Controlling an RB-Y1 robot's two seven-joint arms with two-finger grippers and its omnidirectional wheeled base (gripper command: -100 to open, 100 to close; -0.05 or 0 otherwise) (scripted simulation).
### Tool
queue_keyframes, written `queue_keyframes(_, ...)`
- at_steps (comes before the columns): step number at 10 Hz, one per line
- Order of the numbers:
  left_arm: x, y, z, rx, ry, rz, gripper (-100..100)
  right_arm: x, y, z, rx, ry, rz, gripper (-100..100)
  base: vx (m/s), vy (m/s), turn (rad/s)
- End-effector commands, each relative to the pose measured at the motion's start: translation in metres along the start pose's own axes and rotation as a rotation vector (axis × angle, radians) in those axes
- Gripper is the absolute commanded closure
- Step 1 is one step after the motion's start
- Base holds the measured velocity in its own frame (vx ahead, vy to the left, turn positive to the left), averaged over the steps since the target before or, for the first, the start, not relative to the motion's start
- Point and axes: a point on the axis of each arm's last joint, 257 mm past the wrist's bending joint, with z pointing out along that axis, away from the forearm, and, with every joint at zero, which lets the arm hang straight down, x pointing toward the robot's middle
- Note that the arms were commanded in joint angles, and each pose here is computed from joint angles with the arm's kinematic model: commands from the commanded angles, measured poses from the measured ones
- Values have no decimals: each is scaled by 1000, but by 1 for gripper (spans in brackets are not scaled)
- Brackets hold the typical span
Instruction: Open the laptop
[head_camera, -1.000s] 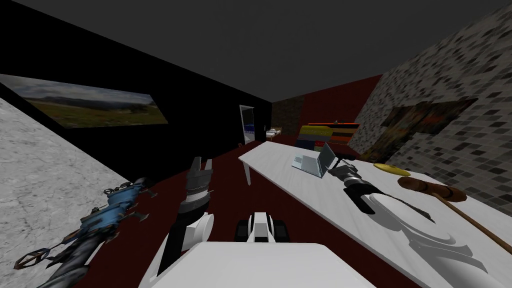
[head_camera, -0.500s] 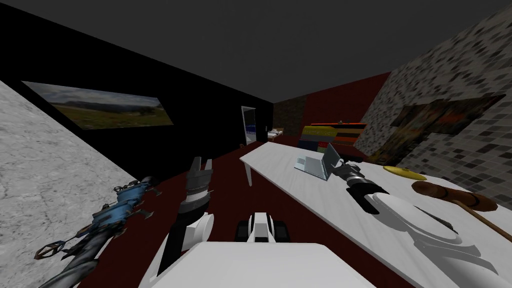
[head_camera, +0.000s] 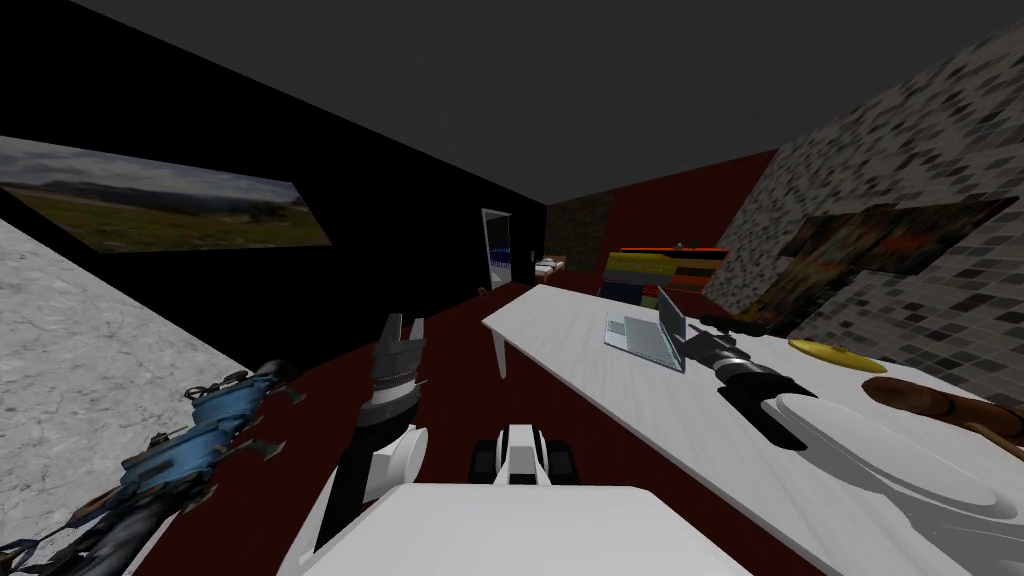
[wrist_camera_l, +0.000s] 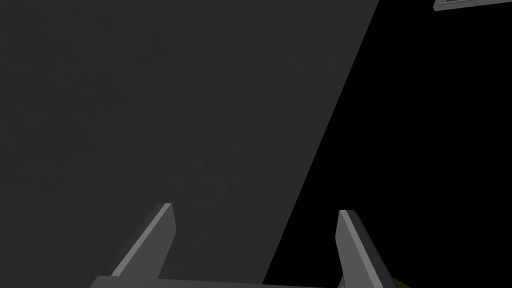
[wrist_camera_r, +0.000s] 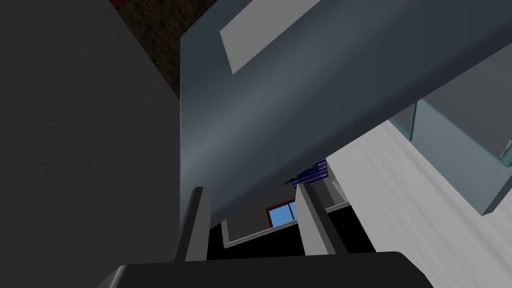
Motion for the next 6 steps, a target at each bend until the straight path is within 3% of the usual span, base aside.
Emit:
queue_keyframes(1,0,0,0,0,0,0,0,18,0,-8,-49,12,-138,100,151,134,-49)
queue_keyframes(2,0,0,0,0,0,0,0,14,-1,-6,-35,8,-99,100,67,59,-18)
queue_keyframes(3,0,0,0,0,0,0,0,62,-14,-19,8,115,-8,100,257,3,-291)
queue_keyframes(4,0,0,0,0,0,0,0,59,-10,-19,-7,103,-3,100,349,-14,-496)
queue_keyframes(5,0,0,0,0,0,1,0,64,-16,-20,19,122,65,100,187,-41,-180)
queue_keyframes(6,0,0,0,0,0,0,0,71,-23,-21,51,146,127,100,45,-44,60)
